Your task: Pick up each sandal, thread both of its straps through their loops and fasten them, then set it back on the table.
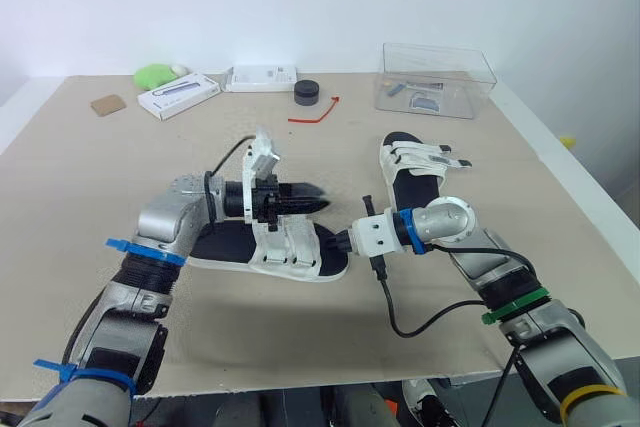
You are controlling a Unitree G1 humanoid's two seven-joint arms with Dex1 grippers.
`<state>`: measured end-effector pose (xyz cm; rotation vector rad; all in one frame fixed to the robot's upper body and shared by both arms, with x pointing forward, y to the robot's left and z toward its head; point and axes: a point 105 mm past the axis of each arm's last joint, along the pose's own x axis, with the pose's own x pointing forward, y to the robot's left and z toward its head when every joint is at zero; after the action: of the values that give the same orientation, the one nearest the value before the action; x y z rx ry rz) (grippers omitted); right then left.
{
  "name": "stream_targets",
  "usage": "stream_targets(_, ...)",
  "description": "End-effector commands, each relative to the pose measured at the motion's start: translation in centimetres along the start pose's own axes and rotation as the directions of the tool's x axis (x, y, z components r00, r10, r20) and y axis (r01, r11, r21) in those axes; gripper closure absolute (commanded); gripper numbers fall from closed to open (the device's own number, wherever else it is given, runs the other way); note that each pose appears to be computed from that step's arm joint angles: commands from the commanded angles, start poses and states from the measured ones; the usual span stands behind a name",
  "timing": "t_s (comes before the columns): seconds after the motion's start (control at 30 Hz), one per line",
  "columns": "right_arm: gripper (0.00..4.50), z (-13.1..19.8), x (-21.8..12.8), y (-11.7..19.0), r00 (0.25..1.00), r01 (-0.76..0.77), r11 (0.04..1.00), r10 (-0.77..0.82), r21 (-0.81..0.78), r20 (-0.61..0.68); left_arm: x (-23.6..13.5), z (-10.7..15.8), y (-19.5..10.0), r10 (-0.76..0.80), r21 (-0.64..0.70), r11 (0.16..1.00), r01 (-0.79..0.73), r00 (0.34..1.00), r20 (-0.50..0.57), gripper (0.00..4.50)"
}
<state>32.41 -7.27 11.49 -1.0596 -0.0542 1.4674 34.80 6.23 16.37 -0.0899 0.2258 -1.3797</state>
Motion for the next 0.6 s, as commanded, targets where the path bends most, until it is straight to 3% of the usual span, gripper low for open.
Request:
stream_targets(0.03,4.5,-3.0,0.4,2.5,0.991,-0.069,0.993,0.08,0.097,-0.108,-0.6,0.7,1.3,0.027,-0.058,0.998,-0.029,0.999,-0.034,4.46)
stream_targets(0.43,4.5,-3.2,-0.1,2.8,0.99,-0.052,0.993,0.064,0.104,-0.122,-1.9,-3.6,1.7,-0.026,-0.15,0.989,-0.015,0.963,-0.27,4.46)
stream_targets(0.6,4.5,-3.1,0.0,2.9,0.991,-0.053,0.993,0.065,0.104,-0.12,-1.5,-3.1,3.7,0.1,-0.11,0.986,-0.128,0.969,-0.224,4.46)
